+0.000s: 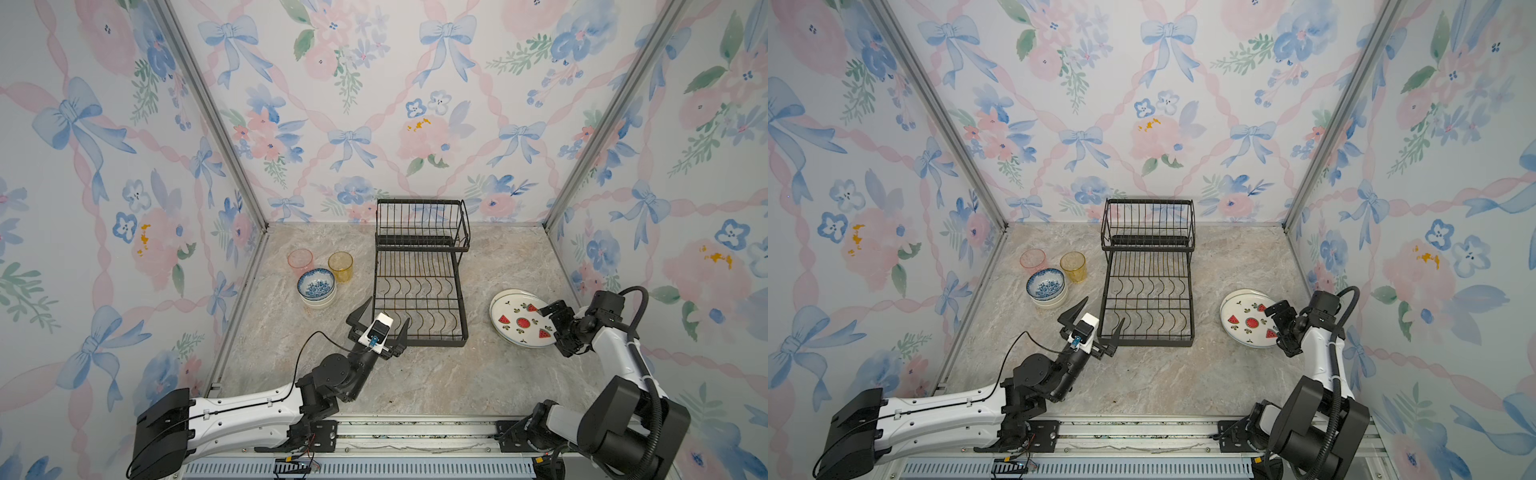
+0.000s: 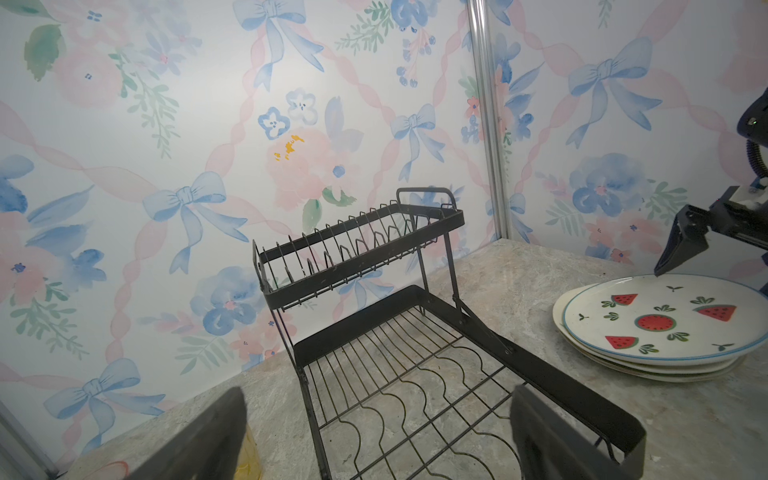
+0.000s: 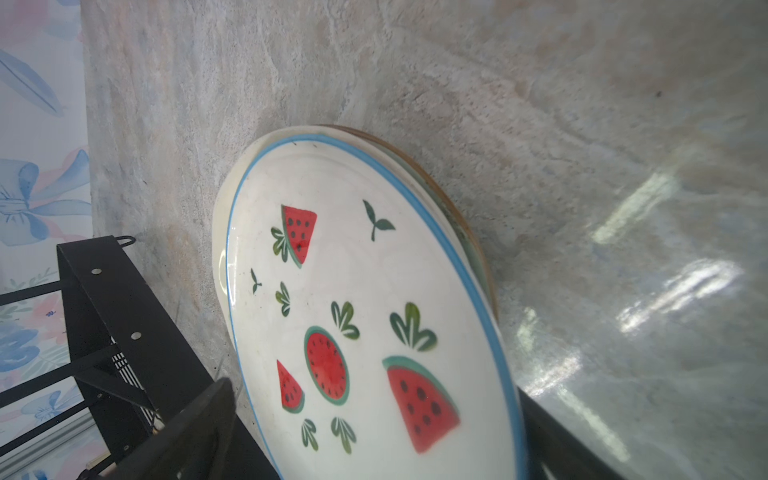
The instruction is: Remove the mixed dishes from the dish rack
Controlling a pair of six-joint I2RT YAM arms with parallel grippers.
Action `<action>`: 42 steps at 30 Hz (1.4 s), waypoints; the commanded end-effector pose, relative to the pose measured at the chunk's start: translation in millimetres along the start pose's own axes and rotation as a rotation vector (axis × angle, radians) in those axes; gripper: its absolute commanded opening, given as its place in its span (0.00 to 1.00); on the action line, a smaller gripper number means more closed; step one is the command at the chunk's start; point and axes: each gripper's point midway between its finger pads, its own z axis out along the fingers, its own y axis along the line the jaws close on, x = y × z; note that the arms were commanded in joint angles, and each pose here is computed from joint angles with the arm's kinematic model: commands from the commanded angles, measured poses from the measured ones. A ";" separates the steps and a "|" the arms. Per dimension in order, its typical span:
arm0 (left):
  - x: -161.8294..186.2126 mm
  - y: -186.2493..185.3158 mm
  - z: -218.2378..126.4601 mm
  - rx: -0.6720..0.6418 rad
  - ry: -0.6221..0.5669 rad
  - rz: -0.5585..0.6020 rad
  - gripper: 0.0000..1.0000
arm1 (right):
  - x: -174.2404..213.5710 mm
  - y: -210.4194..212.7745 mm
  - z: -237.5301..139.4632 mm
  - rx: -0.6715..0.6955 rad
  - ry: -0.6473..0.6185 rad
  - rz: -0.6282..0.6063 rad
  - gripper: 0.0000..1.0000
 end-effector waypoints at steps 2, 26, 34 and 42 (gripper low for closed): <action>2.5 0.0 -0.8 0.010 -0.003 -0.037 0.98 | -12.0 18.4 -5.3 -0.055 -0.010 -0.017 0.97; -14.6 5.0 3.7 0.009 -0.001 -0.057 0.98 | -23.0 1.0 -4.3 0.315 -0.004 -0.203 0.97; -14.4 16.8 3.5 -0.031 0.014 -0.074 0.98 | -22.3 31.6 -5.3 0.195 -0.018 -0.239 0.97; 4.3 60.9 14.5 -0.176 0.103 -0.085 0.98 | -11.6 87.7 -37.6 0.013 -0.176 -0.447 0.97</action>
